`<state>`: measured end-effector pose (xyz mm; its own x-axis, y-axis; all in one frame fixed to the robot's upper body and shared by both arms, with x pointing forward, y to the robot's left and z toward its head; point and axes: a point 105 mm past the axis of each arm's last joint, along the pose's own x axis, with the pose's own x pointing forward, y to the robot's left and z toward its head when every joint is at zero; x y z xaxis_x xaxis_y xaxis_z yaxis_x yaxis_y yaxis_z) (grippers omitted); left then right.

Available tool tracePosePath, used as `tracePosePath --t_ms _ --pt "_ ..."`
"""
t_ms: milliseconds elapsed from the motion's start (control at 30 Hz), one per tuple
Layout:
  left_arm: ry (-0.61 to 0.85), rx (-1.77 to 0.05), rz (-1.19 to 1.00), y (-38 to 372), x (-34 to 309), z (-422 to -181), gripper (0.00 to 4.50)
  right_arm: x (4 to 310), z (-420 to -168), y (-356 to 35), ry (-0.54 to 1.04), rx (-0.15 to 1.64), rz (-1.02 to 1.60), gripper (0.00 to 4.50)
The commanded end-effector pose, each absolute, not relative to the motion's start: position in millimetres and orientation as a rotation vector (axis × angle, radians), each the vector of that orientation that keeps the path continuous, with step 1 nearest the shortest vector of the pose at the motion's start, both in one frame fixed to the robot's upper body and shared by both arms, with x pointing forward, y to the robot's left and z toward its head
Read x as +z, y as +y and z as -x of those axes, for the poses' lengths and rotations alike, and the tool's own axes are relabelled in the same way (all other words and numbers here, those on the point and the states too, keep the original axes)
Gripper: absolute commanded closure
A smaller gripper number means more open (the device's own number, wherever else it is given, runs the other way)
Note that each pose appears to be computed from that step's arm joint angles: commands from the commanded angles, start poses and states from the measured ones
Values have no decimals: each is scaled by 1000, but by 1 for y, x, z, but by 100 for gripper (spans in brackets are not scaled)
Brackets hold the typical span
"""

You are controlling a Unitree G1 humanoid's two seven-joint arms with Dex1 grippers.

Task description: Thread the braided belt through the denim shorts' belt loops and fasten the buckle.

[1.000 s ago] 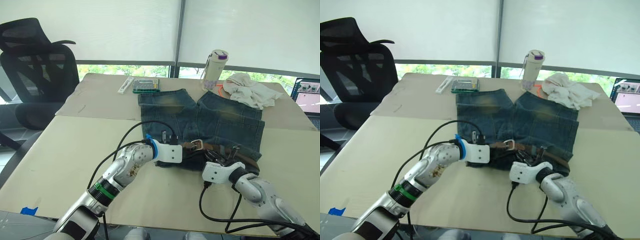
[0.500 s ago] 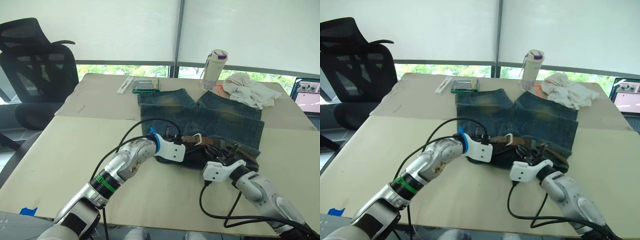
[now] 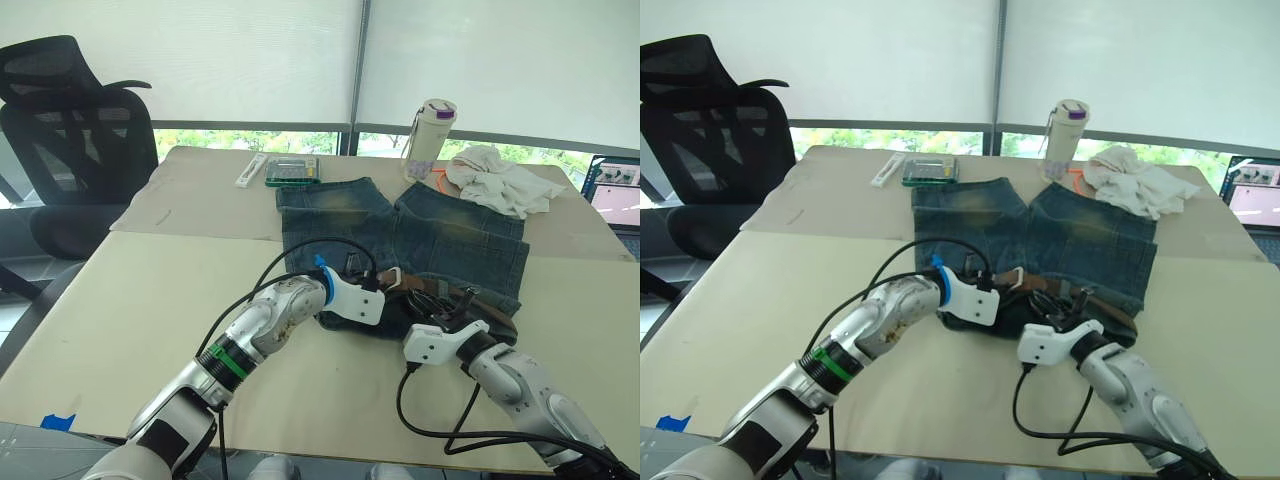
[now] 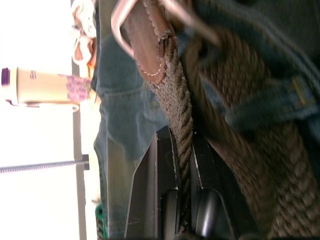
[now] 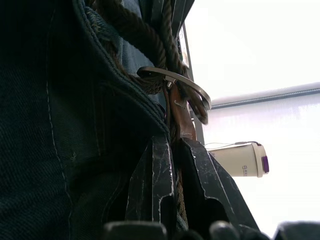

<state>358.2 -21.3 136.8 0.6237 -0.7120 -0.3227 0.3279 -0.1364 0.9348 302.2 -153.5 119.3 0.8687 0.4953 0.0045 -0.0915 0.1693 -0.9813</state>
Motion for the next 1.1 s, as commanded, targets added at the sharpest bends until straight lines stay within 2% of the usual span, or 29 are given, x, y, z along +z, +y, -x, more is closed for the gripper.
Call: tracePosePath --t_ms 33,167,300,500,567,700,900,1000,1100 --pt "-434 -934 -1436 -42 150 -354 450 140 -300 -139 -484 434 1339 447" --pt "-446 -935 -1358 -53 154 -353 450 139 -299 -137 -486 443 1326 447" --pt "-418 -941 -1161 -65 156 -351 450 135 -296 -135 -475 465 1279 447" --pt "-364 -971 -1056 -67 142 -347 450 137 -294 -139 -438 458 1160 447" --pt "-345 -973 -1017 -67 138 -346 450 130 -291 -141 -353 525 1056 355" --pt "-339 -982 -968 -67 135 -344 450 132 -285 -148 -291 570 885 220" --pt "-328 -994 -978 -65 125 -343 450 146 -283 -190 -67 526 458 19" --pt "-317 -997 -981 -63 121 -343 450 165 -283 -213 -43 509 478 19" --pt "-316 -999 -981 -62 120 -342 450 167 -288 -216 -44 516 686 19"
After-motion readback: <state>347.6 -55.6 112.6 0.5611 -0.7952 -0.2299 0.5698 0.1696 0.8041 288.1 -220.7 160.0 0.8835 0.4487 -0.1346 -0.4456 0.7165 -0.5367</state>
